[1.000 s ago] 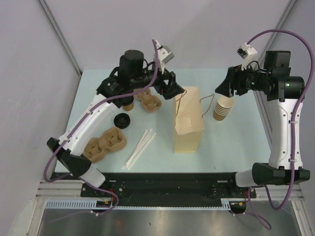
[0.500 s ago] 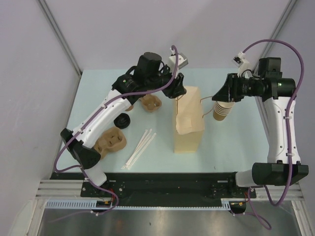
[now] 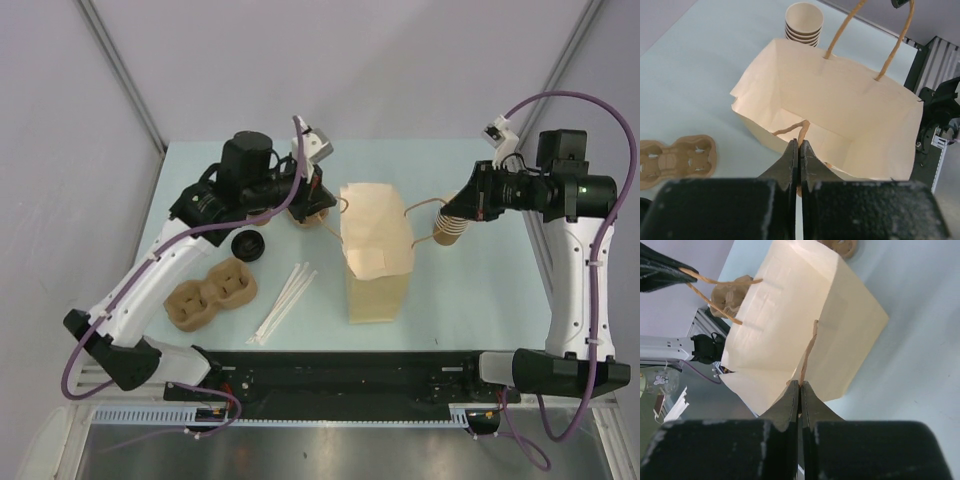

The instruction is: Pack the takeout coffee

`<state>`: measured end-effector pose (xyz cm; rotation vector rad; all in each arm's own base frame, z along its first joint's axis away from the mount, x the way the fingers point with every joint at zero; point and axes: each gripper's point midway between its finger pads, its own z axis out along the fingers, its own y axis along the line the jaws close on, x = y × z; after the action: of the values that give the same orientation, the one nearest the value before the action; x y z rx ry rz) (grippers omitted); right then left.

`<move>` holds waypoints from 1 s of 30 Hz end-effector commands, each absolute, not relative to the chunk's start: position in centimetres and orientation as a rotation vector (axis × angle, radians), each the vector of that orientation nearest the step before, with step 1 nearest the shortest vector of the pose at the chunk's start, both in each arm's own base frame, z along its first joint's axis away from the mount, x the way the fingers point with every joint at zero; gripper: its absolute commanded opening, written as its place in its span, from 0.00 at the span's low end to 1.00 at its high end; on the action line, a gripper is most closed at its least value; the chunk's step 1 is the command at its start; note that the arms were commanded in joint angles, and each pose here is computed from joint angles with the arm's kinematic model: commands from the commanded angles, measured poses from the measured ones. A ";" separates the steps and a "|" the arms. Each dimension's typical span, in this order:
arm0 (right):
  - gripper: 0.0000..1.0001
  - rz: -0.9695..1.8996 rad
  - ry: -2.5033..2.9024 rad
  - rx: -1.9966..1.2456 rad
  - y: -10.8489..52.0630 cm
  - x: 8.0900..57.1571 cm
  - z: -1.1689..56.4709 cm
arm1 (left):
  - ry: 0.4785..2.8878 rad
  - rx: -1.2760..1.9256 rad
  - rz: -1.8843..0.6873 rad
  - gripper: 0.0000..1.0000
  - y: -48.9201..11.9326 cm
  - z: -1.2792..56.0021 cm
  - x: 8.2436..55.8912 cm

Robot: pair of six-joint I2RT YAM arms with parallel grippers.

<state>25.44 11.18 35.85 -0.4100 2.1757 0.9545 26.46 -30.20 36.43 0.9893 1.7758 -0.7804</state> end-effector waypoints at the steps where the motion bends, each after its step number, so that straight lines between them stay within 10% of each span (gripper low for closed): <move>1: 0.00 0.958 2.160 -0.428 11.1 23.5 36.1 | 1.764 0.938 -0.854 0.00 -28.4 36.7 26.1; 30: 0.00 0.923 2.420 -0.362 9.4 23.0 25.8 | 2.084 0.747 -1.075 0.00 -27.3 23.9 25.0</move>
<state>23.27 9.30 26.68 -0.3267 2.4146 0.9543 25.17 -25.94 22.35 0.7409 2.1577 -0.9773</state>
